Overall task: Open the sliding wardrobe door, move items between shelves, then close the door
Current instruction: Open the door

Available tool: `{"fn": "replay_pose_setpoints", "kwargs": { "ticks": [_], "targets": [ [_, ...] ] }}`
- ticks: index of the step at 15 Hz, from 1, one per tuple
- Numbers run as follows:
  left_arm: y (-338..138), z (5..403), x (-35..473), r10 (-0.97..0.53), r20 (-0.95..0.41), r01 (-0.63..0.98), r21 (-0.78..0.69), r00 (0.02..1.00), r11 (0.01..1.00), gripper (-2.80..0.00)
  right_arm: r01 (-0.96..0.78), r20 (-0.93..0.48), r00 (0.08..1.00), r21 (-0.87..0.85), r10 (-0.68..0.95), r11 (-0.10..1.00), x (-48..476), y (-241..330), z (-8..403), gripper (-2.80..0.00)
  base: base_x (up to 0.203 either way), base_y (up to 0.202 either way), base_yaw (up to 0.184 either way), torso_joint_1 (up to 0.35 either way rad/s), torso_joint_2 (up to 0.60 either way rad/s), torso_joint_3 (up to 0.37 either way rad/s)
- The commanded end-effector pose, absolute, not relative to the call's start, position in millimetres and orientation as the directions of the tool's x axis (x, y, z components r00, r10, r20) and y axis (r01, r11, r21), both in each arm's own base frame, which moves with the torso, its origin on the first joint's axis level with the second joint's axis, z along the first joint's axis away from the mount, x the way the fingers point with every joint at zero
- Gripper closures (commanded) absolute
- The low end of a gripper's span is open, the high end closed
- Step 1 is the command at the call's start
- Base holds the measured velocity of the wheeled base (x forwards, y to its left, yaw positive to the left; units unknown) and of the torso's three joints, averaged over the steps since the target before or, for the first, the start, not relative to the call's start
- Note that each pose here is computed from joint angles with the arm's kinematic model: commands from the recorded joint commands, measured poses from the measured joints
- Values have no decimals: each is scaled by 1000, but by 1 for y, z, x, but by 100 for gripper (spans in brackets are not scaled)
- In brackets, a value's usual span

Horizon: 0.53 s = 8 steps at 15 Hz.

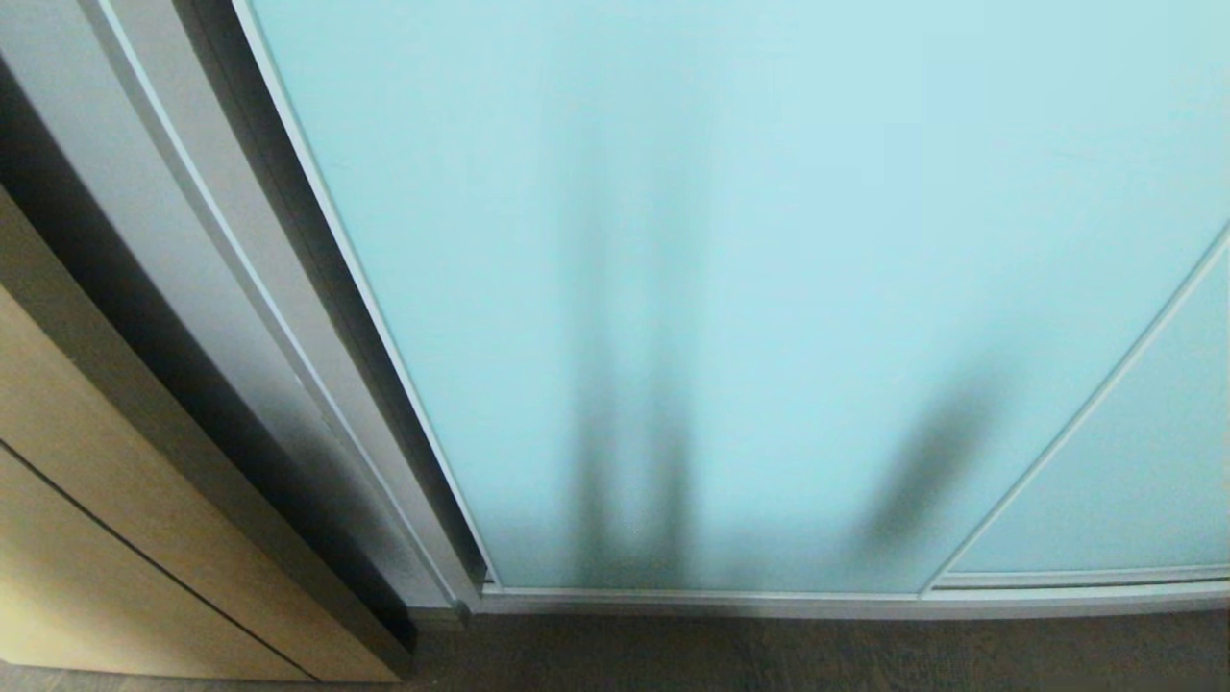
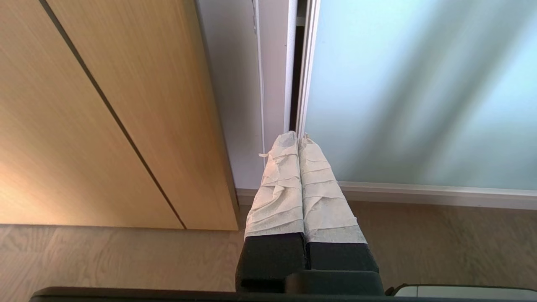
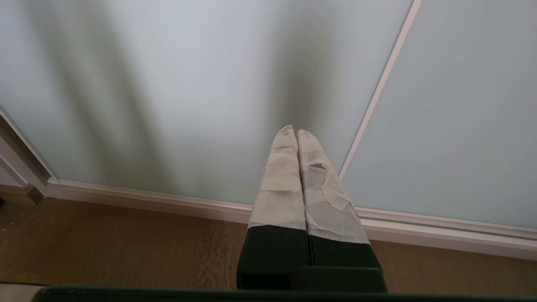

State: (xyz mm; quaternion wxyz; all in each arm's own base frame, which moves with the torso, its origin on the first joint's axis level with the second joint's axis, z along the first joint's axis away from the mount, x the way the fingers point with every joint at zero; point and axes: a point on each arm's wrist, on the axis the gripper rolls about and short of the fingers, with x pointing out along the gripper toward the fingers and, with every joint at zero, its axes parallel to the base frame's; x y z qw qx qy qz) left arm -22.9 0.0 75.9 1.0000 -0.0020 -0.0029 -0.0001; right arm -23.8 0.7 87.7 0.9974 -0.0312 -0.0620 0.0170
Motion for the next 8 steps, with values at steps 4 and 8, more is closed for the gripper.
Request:
{"fn": "replay_pose_setpoints", "kwargs": {
  "ticks": [4, 8],
  "targets": [
    [0, 76, -23, 0, 3, 0, -5, 1000, 1000, 0, -30, 124, 992, -65, 38, 997, -24, 1, 88, 0, 0, 0, 0, 0, 0, 0],
    [0, 76, -23, 0, 3, 0, -5, 1000, 1000, 0, -30, 124, 992, -65, 38, 997, -24, 1, 88, 0, 0, 0, 0, 0, 0, 0]
  ]
}}
